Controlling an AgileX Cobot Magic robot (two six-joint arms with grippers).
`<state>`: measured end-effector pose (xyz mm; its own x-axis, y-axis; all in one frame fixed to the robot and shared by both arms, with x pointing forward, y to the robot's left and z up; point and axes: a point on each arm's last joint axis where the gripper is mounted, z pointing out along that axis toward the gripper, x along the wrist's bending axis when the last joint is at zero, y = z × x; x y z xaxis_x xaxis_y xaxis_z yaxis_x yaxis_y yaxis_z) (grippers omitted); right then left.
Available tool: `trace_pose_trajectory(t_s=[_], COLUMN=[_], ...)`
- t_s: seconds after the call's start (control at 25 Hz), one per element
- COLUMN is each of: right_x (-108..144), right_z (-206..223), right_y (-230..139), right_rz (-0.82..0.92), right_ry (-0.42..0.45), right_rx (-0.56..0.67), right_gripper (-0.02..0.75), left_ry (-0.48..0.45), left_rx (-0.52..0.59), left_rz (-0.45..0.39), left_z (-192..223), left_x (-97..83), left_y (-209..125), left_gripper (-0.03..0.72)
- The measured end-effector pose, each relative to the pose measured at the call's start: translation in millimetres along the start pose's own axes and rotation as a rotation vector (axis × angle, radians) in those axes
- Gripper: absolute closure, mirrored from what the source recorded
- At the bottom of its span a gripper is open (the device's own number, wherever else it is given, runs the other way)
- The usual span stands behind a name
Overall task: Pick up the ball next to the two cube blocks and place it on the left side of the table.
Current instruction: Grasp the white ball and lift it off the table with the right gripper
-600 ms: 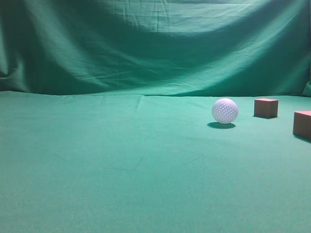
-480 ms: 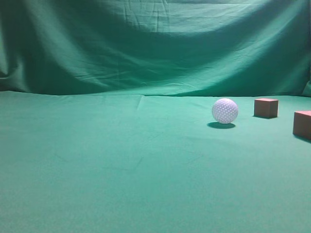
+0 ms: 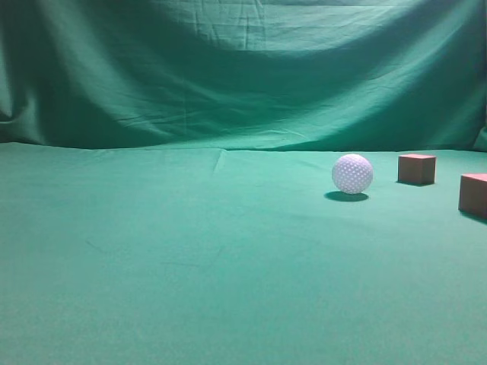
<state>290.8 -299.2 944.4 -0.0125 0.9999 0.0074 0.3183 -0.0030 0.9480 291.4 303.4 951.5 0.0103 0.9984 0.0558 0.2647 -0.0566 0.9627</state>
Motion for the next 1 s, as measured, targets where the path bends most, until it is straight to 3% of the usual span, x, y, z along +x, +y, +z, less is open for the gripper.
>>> trace_pose_trajectory(t_s=[0.28,0.52,0.64,0.8,1.0], right_x=[0.5,3.8,5.0,9.1,16.4], right_z=[0.1,-7.4,-14.0,-24.5,-2.8], right_y=[4.2,35.8,48.4,91.8,129.8], right_rz=[0.012,0.223,0.221,0.177,0.145], right_ry=[0.006,0.089,0.119,0.152,0.152], right_rx=[-0.051,-0.401,-0.453,-0.352,-0.031], right_gripper=[0.738,0.738,0.738,0.738,0.738], left_ry=[0.0,0.0,0.0,0.0,0.0], left_rx=[0.0,0.0,0.0,0.0,0.0], left_rz=[0.0,0.0,0.0,0.0,0.0], left_z=[0.0,0.0,0.0,0.0,0.0], left_x=[0.0,0.0,0.0,0.0,0.0], left_y=[0.0,0.0,0.0,0.0,0.0], left_gripper=[0.688,0.688,0.688,0.688,0.688])
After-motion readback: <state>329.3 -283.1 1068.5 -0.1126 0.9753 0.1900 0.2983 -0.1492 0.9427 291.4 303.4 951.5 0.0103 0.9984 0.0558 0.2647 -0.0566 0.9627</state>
